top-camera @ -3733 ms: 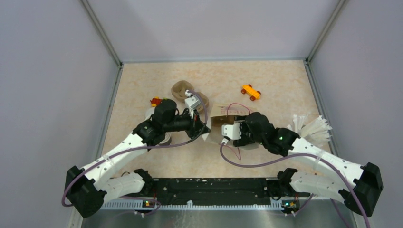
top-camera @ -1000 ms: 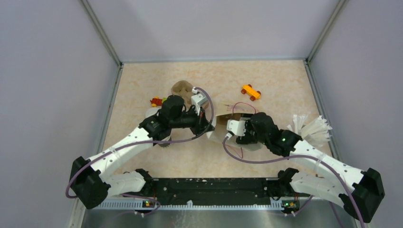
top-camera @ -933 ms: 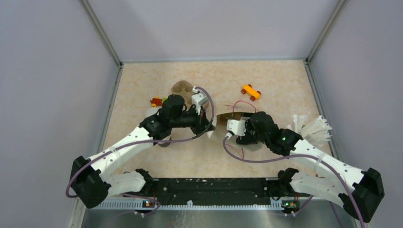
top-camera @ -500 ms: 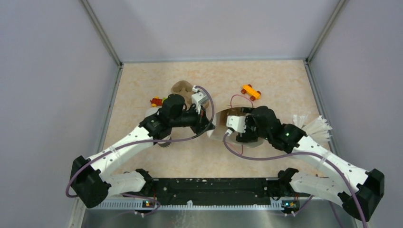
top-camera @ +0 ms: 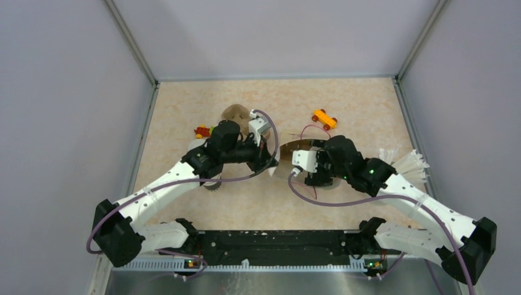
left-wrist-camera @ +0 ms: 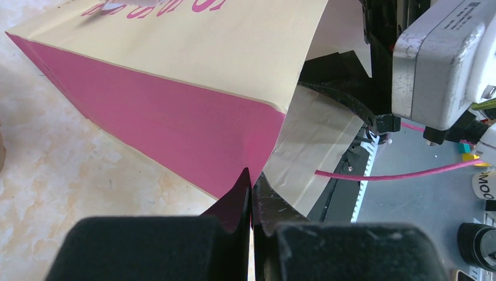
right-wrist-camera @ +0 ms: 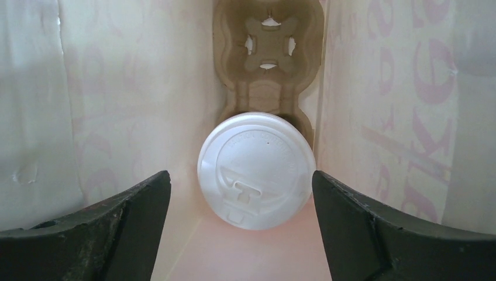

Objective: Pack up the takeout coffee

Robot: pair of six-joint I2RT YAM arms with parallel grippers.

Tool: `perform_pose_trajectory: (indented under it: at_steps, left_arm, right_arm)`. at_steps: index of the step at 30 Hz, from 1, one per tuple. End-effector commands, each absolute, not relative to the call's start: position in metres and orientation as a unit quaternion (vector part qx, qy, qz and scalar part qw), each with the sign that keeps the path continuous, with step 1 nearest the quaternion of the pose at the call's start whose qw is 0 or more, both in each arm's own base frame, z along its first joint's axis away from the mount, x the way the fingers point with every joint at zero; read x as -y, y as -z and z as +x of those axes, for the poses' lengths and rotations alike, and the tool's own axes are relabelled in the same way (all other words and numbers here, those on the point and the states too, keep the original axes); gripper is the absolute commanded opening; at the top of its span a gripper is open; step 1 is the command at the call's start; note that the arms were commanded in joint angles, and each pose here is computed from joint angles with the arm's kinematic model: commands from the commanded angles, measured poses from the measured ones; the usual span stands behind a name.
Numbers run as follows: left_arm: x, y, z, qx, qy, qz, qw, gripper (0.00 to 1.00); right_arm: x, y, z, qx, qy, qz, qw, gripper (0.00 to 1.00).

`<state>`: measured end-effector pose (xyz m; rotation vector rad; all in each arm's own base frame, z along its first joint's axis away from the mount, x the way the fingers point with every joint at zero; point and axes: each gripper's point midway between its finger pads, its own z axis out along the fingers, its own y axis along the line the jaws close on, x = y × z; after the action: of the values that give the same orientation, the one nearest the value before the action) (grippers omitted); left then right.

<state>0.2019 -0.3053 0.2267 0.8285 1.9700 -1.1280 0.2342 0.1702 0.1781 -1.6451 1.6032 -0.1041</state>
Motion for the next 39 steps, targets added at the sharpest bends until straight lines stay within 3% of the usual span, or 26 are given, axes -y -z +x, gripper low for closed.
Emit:
perform_pose_trajectory:
  at_steps: [1,15,20,39]
  left_arm:
    - [0.311,-0.246,0.207,-0.747,0.442,0.325,0.376,0.03]
    - [0.313,-0.245,0.210,-0.754,0.439,0.319,0.371,0.01]
    - [0.313,-0.245,0.210,-0.753,0.440,0.319,0.370,0.01]
    - [0.313,-0.249,0.208,-0.750,0.444,0.321,0.369,0.01]
  right_arm:
    - [-0.182,-0.207,0.240,-0.623,0.028,-0.642,0.447,0.89]
    - [-0.184,-0.208,0.235,-0.626,0.015,-0.638,0.448,0.56]
    - [-0.182,-0.199,0.238,-0.632,0.022,-0.636,0.442,0.36]
    - [-0.155,-0.155,0.252,-0.663,0.093,-0.598,0.440,0.32]
